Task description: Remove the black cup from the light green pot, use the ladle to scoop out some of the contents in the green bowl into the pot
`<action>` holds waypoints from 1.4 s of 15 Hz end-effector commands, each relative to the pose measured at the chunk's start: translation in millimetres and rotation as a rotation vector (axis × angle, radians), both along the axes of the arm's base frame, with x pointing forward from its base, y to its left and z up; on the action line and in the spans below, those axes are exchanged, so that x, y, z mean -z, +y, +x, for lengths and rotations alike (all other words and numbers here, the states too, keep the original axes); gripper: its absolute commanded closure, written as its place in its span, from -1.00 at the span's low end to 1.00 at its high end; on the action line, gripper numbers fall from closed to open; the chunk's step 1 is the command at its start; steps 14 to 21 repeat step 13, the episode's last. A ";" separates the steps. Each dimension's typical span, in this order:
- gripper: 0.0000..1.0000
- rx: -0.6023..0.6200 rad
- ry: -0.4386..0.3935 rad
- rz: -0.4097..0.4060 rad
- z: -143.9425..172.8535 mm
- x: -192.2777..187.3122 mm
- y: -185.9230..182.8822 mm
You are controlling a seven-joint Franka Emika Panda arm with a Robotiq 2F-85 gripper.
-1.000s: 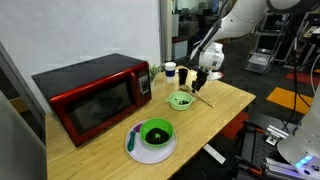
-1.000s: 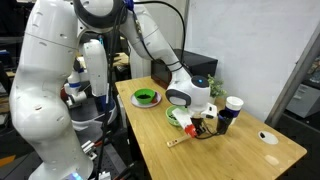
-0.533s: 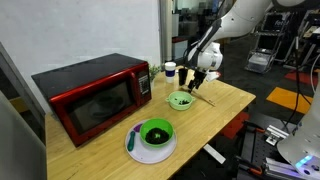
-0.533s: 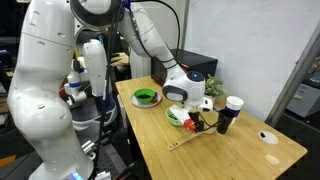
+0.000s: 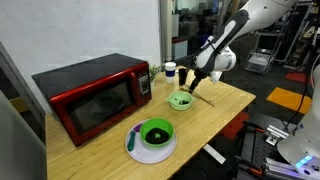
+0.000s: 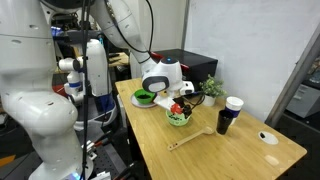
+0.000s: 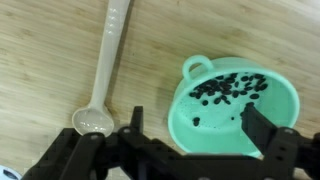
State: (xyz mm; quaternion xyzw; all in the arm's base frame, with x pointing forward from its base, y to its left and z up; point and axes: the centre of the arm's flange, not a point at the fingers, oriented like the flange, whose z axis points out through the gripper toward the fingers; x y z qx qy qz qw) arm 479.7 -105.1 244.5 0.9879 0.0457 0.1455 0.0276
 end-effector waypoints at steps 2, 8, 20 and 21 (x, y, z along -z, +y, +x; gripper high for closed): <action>-1.00 -0.143 -0.074 -0.016 -52.5 -45.4 50.3; -1.00 -0.291 -0.144 0.056 -81.2 -74.8 104.0; -1.00 -0.295 -0.169 0.057 -69.5 -73.5 105.6; -1.00 -0.295 -0.169 0.057 -69.5 -73.5 105.6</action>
